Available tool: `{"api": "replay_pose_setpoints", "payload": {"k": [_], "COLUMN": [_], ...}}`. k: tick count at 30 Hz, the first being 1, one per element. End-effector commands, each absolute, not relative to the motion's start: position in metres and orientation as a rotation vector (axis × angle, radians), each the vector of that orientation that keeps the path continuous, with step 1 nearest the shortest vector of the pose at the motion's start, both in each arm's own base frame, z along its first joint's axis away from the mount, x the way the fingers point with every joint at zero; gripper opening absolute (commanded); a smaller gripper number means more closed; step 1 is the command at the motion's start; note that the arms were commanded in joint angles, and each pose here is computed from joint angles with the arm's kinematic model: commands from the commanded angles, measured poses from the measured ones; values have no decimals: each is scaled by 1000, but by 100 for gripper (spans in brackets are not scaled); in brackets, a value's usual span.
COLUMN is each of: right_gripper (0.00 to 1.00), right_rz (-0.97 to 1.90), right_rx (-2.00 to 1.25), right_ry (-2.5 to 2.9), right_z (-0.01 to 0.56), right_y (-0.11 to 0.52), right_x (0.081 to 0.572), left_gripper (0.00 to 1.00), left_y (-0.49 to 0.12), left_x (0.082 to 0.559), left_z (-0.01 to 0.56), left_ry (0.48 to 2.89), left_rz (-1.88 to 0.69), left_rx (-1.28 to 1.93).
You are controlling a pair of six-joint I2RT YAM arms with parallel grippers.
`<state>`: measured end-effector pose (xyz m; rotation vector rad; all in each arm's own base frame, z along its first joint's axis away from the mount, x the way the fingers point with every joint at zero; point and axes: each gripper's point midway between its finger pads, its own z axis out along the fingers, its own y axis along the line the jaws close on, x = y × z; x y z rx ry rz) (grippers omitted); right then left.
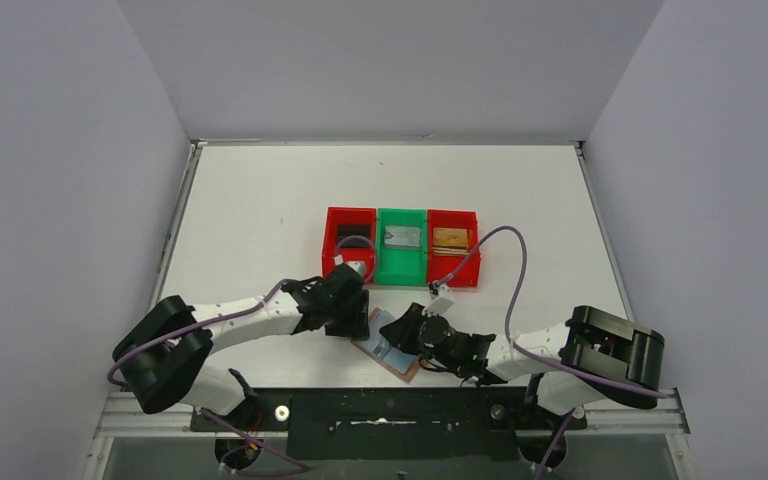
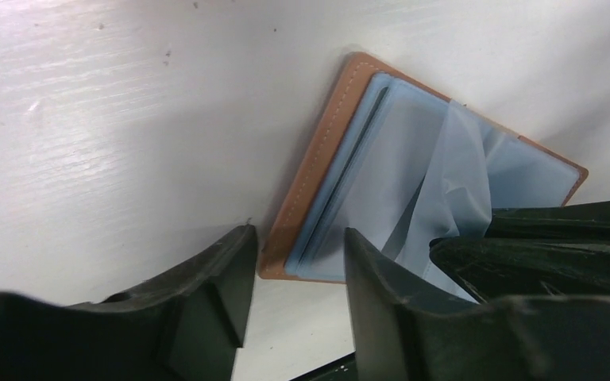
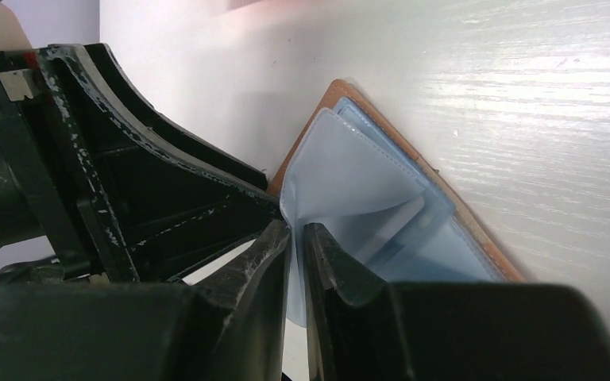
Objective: Take the credit cards out of the card holder
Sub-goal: Remove the credit card from the card holder.
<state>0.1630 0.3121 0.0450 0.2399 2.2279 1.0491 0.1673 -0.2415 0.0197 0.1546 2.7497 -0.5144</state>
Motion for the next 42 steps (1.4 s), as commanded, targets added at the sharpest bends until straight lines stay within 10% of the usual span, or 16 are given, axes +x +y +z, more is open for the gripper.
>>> {"api": "replay_pose_setpoints", "payload": {"k": [1,10,42], "right_gripper": [14,16,36], "right_rz": [1060,1056,289], "right_rx": [299,306,314], "right_ry": [2146,2147,2342], "right_z": [60,63,48], "right_y": [309,309,273], "right_x": [176,176,164], "left_gripper": [34,0,0], "left_y": [-243,-224,-195], "left_x": [167,165,160], "left_z": [13,4,30], "left_ry": [2765,2761,2541], "left_rz": [-436,-321,-512], "left_rx": [208,17,-409]}}
